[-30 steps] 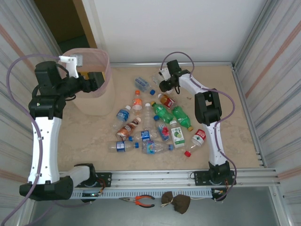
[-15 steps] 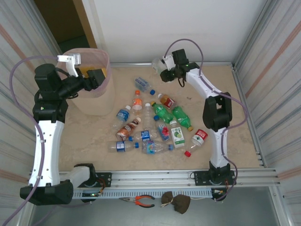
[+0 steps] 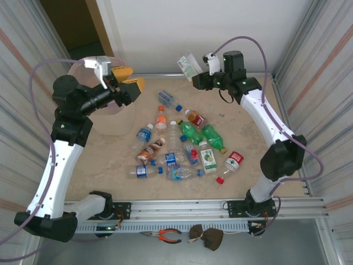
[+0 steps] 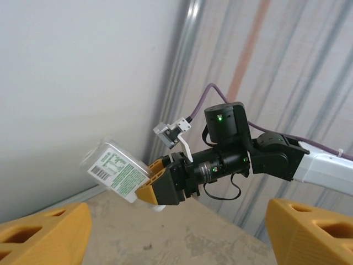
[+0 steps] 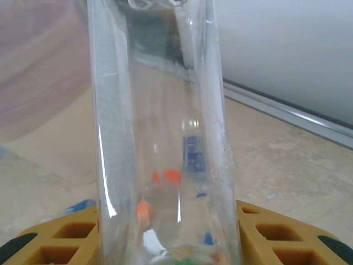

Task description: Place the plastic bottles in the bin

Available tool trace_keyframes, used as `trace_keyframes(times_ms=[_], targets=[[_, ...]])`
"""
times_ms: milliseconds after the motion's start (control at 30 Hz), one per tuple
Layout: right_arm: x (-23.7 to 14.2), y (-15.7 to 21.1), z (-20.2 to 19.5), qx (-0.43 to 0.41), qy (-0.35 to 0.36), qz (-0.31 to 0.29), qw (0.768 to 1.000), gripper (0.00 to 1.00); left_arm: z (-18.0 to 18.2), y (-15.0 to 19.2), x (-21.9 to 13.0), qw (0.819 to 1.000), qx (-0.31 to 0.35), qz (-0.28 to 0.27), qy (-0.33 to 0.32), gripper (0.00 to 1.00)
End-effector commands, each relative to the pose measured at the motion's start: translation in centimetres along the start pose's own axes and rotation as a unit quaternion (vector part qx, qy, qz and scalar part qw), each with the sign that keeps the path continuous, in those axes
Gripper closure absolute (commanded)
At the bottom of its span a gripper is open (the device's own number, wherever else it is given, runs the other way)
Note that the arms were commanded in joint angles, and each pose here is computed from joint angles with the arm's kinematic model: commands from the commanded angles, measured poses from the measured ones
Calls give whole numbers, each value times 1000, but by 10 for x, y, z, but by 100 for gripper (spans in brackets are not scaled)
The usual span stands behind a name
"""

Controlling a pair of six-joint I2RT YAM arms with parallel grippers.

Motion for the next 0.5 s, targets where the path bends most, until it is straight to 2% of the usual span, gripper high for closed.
trace_keyframes(times_ms=[0,200,467], targets=[[-45,-35,36,1,-61,-78,995,54,-25,-22,10,997,60,-29,49,17],[-99,-51,78,-9,-125,-141,982,54,-45,-29,28,992,75,-40,91,18],[-162,-63,125,-35,-197,-212,956,53,-63,-37,41,987,62,-61,139,17]])
Point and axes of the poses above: each hand's point on the last joint's axis, 136 mm out from that joint toward the fingers, its own x axis out along the fingers, its own z axis along the line the jaws close on, y = z × x, the point moved 4 cm from there along -x, back along the fingers, and after that the axes turned 1 degree about -x, right-handed, at the moved point
